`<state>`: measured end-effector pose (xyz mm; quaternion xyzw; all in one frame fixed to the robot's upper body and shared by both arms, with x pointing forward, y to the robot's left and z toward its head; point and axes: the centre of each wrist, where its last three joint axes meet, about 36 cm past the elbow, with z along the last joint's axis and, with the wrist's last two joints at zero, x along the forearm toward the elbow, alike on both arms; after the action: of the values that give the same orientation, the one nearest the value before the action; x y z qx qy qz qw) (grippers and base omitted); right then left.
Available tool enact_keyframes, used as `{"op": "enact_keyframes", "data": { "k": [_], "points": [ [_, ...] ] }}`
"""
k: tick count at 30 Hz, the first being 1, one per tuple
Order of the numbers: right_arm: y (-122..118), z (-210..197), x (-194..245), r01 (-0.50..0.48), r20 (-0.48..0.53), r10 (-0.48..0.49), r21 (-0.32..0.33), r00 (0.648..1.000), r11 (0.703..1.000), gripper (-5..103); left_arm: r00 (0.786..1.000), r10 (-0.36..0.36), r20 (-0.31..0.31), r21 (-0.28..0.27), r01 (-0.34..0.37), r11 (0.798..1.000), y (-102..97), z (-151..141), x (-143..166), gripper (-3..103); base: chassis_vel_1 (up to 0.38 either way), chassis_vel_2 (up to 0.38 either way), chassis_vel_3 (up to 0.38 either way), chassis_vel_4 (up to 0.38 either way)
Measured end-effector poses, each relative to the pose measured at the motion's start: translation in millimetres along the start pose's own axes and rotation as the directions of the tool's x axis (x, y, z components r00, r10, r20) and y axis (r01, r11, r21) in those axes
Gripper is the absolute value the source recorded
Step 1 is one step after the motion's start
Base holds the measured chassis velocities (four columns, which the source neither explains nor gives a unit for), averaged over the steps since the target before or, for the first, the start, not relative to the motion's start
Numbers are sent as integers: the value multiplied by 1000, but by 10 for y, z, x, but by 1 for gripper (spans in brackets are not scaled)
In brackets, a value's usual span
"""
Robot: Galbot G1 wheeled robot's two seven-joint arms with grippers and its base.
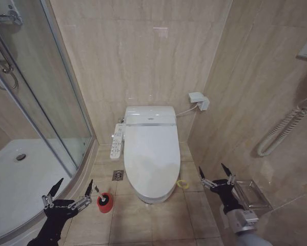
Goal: Open the toilet lid, clean the toilet bowl with a toilet brush, close the toilet lid, and flush.
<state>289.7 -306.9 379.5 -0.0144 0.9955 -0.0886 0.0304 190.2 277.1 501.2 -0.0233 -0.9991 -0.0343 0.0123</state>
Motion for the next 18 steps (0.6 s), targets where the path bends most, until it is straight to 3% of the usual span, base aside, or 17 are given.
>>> {"op": "enact_keyframes", "data": {
  "k": [18],
  "points": [
    [30, 779, -435, 158, -96, -150, 80, 984, 984, 102, 1000, 0, 0, 0, 0, 1000, 0, 0, 0, 100, 0, 0, 0, 0]
  ]
}}
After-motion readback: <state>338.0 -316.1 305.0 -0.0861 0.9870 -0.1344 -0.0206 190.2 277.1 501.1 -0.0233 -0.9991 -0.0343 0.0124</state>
